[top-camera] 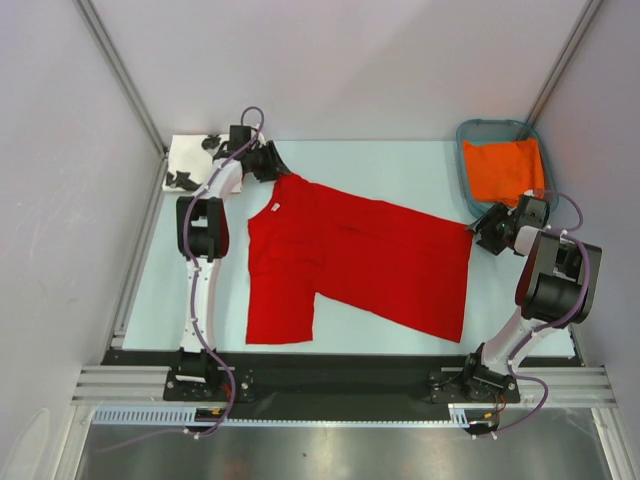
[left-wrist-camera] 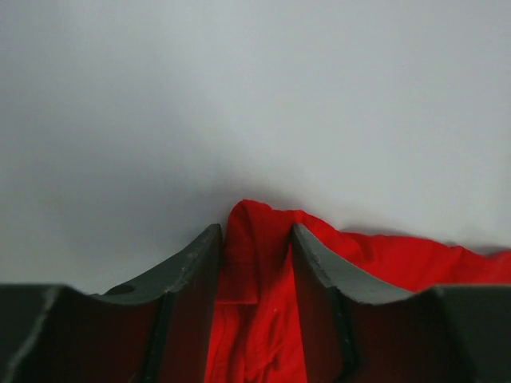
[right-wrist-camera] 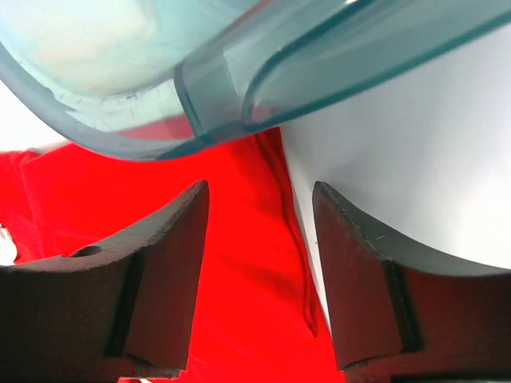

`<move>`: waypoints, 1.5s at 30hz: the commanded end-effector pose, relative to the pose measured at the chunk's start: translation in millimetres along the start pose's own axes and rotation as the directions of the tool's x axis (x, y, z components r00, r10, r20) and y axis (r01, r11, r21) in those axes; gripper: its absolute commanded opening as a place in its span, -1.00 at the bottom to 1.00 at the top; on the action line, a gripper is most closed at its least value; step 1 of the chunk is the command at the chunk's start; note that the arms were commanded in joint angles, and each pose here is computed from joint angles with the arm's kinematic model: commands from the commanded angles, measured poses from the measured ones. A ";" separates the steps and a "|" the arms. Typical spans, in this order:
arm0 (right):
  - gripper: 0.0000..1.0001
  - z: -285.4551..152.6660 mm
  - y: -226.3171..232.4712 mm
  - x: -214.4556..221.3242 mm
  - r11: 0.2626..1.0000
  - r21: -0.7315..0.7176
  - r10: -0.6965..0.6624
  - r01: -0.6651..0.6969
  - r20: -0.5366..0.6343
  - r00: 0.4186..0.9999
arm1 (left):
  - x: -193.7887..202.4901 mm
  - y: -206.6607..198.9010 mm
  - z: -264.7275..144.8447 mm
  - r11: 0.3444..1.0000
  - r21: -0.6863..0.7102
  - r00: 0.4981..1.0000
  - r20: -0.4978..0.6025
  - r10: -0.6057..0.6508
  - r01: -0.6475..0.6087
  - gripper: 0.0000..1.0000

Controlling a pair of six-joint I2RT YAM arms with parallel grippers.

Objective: Fold and stack the t-shirts
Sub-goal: Fold the tshirt

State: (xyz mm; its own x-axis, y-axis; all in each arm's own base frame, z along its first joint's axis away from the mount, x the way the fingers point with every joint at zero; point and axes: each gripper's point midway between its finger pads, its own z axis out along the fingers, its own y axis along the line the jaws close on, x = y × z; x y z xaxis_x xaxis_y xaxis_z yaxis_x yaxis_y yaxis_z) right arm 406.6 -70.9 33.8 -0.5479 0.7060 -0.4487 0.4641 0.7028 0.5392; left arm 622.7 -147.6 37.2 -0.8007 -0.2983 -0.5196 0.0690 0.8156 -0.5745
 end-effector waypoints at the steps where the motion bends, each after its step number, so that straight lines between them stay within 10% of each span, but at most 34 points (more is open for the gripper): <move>1: 0.16 6.1 3.7 -8.3 1.000 -0.008 -0.011 0.011 0.016 1.000 | 6.3 1.1 -0.9 0.999 0.010 0.999 -0.028 -0.043 0.044 -0.10; 15: -0.16 21.6 8.7 -2.5 0.997 0.039 -0.060 0.059 0.031 0.998 | -29.5 1.8 -12.4 0.996 0.051 0.992 0.102 -0.073 0.068 -0.87; 25: -1.00 18.0 -17.9 -12.5 0.971 0.237 -0.011 -0.015 0.106 0.994 | -44.3 2.2 -13.0 0.992 0.086 0.982 0.161 -0.103 0.090 -0.99; 30: -1.00 12.0 -28.1 -15.5 0.960 0.280 -0.021 -0.013 0.119 0.993 | -49.5 3.2 -13.7 0.993 0.089 0.979 0.183 -0.093 0.077 -0.99; 34: -0.63 15.0 -18.5 -12.4 0.973 0.229 -0.036 0.017 0.078 0.996 | -53.3 -4.4 -17.1 0.992 0.110 0.979 0.189 -0.080 0.060 -0.89; 39: -0.11 -11.0 -4.7 -27.7 0.960 0.275 -0.060 0.045 0.045 0.997 | -75.4 -30.9 -52.2 0.997 0.072 0.971 0.239 0.013 -0.031 0.02; 45: 0.17 -75.8 -10.9 -29.7 0.923 0.379 -0.079 0.063 0.026 0.997 | -71.7 -57.4 -114.3 0.993 -0.009 0.966 0.231 0.115 -0.116 0.17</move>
State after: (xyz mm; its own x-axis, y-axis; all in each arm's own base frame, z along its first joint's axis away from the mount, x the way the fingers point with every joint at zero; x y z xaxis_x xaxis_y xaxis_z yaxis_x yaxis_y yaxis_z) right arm 392.5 -92.4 55.8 -0.5590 0.6799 -0.4745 0.6332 0.7196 0.2851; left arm 627.4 -125.4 88.9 -0.7147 -0.3723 -0.5921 0.0707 0.8038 -0.5907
